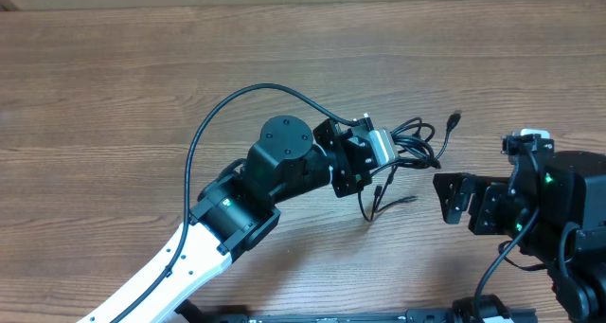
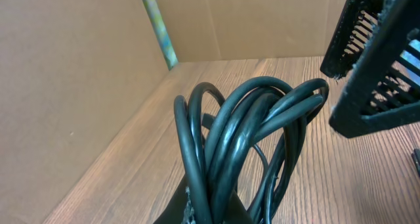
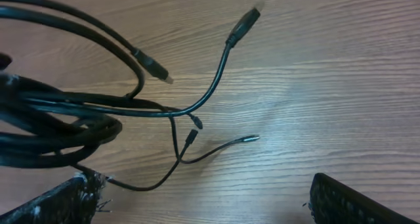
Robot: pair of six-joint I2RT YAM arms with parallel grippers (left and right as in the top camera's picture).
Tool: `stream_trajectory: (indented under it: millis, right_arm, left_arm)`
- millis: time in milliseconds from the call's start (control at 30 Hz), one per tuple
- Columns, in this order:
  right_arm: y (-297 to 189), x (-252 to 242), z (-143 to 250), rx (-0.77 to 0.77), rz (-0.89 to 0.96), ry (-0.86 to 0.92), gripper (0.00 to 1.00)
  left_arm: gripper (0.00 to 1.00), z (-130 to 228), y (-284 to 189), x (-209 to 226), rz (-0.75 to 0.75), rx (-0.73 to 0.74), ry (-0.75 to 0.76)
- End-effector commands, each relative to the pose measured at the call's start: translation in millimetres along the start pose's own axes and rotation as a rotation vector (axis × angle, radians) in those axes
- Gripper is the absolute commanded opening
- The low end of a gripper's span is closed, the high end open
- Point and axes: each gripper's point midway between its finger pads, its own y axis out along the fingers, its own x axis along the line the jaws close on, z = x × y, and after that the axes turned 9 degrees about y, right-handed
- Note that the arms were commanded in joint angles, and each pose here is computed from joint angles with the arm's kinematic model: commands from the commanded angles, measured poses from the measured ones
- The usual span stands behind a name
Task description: Untangle cables
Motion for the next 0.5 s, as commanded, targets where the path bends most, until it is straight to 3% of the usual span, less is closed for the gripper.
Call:
stream_trajectory:
  millis: [0,467]
  right_arm:
    - [-1.9,1.9,-2.1,-0.015,-0.011,-0.026,1.00]
    - [-2.5,-4.8,-16.1,-0.079,0.036,-0.029,1.00]
  left_arm:
    - [0.04,-15.6,-7.2,5.2,-0.024,-0.037,-0.007]
    - [0.04,-38.1,-10.6,-19.1,0.125,-0.154,0.016]
